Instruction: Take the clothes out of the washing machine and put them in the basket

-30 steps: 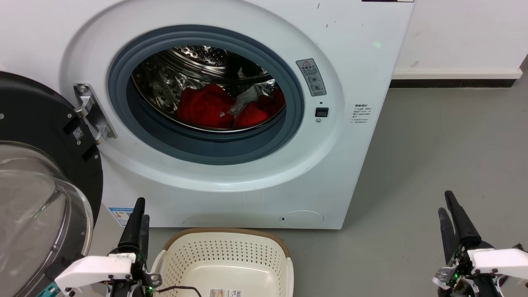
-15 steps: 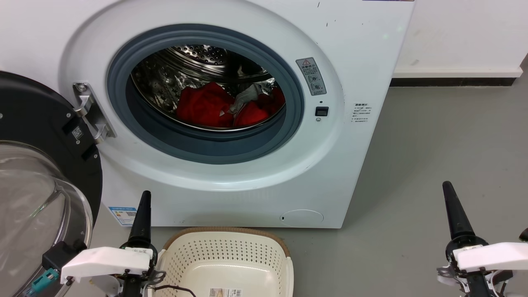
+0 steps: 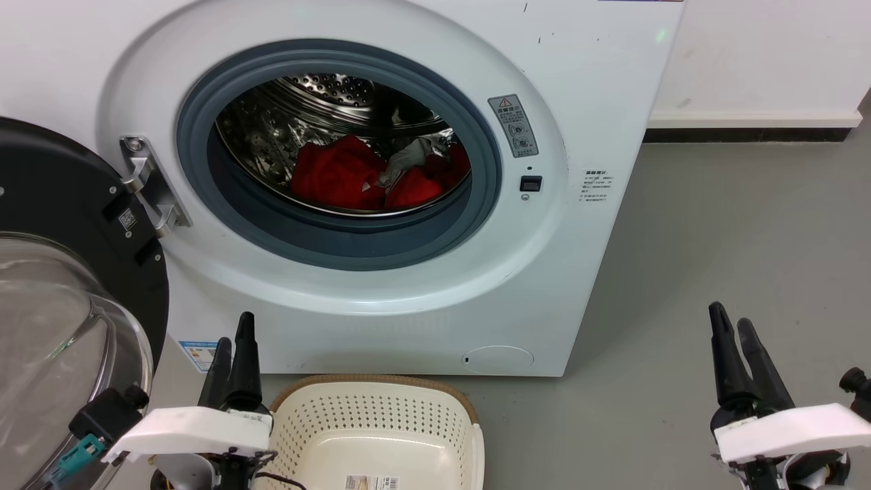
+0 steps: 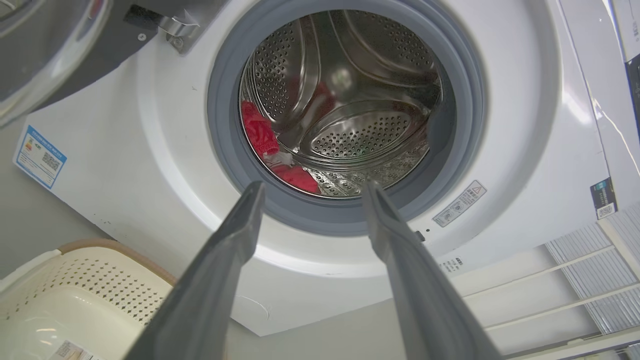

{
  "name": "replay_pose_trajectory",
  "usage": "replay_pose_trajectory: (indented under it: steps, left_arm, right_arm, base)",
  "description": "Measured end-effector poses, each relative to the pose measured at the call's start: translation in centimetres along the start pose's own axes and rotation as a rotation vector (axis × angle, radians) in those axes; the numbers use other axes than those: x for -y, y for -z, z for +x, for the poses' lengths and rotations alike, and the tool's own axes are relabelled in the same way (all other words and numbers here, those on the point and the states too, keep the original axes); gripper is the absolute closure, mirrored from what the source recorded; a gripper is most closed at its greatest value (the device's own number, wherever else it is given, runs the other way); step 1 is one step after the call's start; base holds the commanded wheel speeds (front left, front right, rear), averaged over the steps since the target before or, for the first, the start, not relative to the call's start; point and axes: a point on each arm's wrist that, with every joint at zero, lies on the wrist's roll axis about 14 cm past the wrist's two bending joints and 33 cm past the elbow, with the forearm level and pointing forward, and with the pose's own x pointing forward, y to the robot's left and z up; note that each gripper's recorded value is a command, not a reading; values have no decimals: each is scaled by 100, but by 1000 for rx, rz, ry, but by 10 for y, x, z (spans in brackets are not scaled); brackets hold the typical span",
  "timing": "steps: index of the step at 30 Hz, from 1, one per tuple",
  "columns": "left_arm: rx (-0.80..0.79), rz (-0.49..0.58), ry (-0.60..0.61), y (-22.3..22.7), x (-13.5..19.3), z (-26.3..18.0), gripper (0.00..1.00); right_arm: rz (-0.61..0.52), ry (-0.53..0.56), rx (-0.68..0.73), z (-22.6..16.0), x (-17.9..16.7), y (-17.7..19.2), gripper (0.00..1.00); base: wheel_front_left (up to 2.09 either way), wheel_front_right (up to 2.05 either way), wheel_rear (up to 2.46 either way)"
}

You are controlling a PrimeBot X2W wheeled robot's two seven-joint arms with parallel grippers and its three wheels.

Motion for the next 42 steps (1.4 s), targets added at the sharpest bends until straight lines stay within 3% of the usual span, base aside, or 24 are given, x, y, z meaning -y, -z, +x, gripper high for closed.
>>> replay_pose_trajectory:
  steps: [17, 42]
  left_arm:
    - [36, 228, 54, -1, 13, -5, 0]
    - [81, 476, 89, -1, 20, -10, 0]
  right_arm:
    - [-266, -49, 38, -5, -13, -7, 0]
    - [-547, -102, 91, -12, -26, -14, 0]
  base:
    - [0, 0, 0]
    - [0, 0, 0]
